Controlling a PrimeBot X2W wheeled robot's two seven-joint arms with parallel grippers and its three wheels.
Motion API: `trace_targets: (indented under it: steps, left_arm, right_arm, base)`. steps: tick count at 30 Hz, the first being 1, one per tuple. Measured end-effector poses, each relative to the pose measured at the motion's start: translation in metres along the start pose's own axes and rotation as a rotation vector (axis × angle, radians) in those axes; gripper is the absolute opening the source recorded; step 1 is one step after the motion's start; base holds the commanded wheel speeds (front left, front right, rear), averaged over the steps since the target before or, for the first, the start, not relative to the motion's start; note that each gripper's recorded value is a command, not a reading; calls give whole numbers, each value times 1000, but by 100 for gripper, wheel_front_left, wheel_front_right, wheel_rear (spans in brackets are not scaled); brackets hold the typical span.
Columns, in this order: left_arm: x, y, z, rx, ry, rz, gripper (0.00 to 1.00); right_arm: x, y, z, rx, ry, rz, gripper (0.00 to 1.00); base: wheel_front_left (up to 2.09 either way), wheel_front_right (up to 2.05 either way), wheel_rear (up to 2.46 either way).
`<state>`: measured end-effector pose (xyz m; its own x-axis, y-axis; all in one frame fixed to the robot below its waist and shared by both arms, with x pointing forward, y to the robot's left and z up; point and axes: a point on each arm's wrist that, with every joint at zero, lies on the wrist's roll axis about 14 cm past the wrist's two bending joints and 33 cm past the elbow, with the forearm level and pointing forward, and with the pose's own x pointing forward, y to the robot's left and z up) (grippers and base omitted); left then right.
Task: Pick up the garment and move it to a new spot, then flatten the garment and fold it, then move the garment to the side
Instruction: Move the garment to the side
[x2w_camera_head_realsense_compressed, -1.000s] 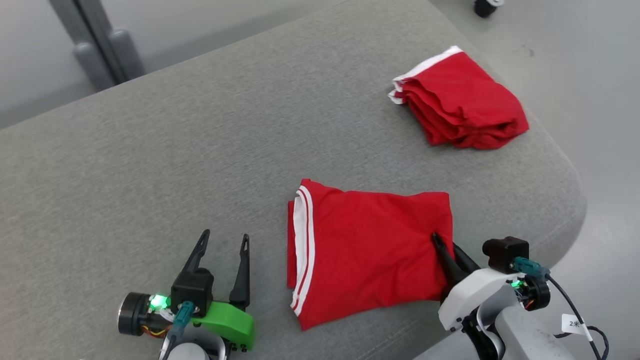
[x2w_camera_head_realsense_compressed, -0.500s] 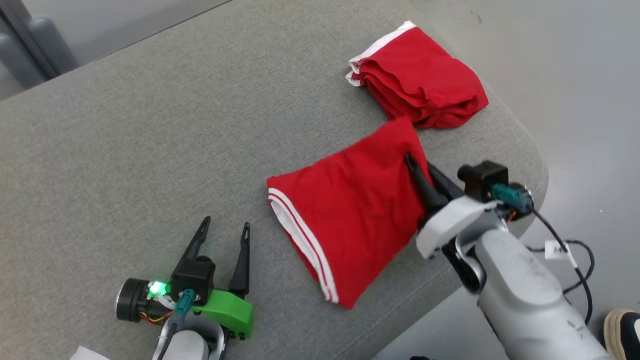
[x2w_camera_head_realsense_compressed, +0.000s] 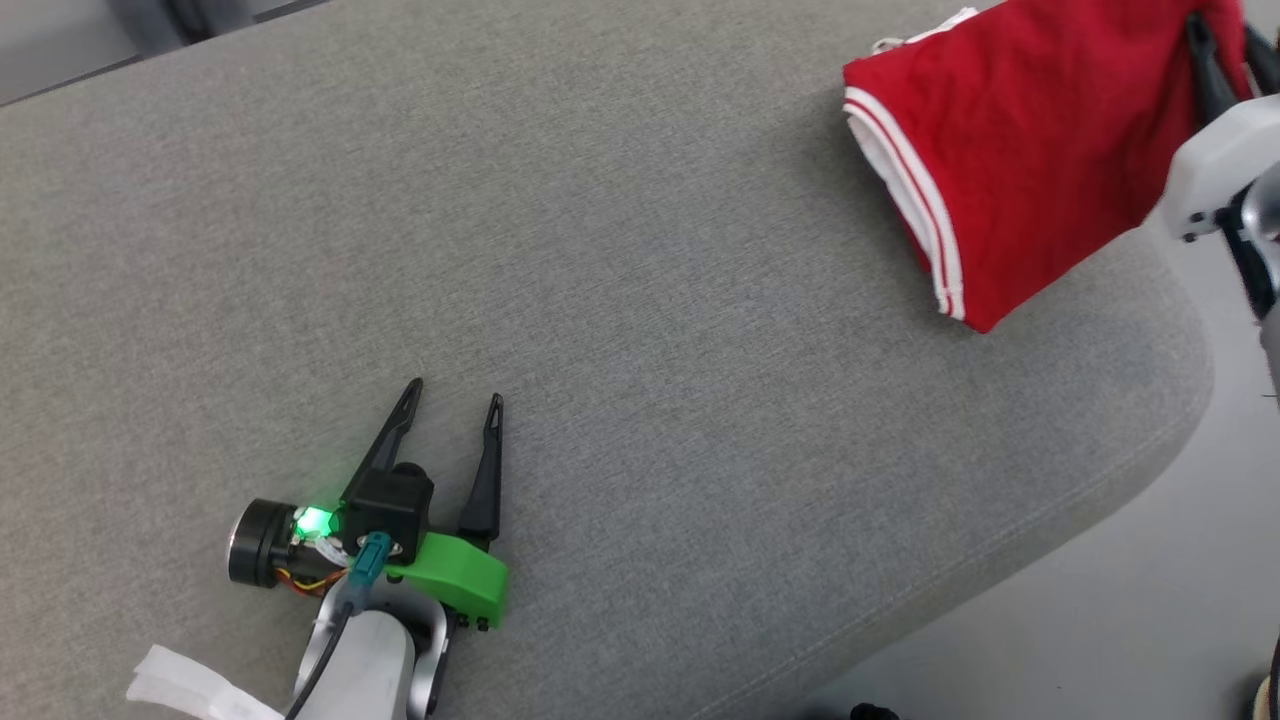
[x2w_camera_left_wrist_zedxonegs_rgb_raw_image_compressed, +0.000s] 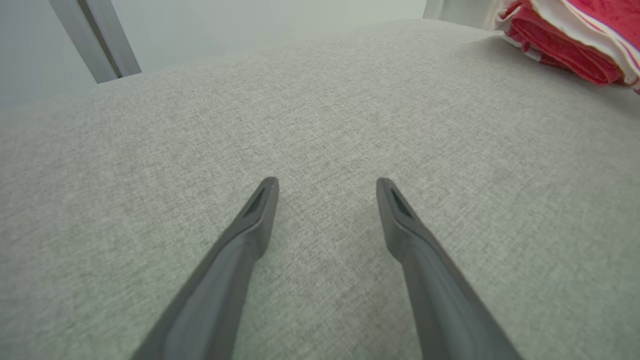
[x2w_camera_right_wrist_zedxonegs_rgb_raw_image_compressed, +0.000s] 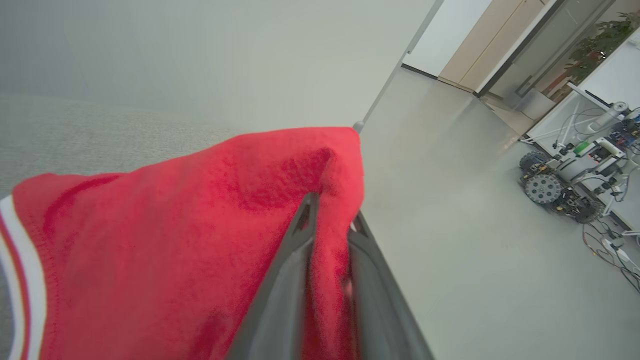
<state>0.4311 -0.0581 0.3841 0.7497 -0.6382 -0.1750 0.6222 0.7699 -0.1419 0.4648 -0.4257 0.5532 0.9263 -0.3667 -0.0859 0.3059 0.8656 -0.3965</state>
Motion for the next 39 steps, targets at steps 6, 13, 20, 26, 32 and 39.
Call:
trace_targets:
  steps: [6,13,20,26,32,39]
  left_arm:
    - [-7,22,-10,-9,19,60,100]
    - [-12,37,-7,-4,12,107,100]
    - [-20,54,5,27,-10,165,100]
    - [-39,80,18,24,-39,278,100]
    - [-67,102,24,25,-48,385,100]
    - [-108,117,29,14,-59,489,100]
  right_arm:
    - [16,-6,-14,-3,37,-56,100]
    - [20,35,11,64,-83,-37,100]
    - [-3,88,100,204,-396,62,100]
    - [-31,135,111,321,-456,188,100]
    - [-54,180,74,406,-350,295,100]
    - [-85,224,35,447,-224,405,100]
  base:
    - [0,0,0]
    - [0,0,0]
    - [0,0,0]
    - [0,0,0]
    - [0,0,0]
    - [0,0,0]
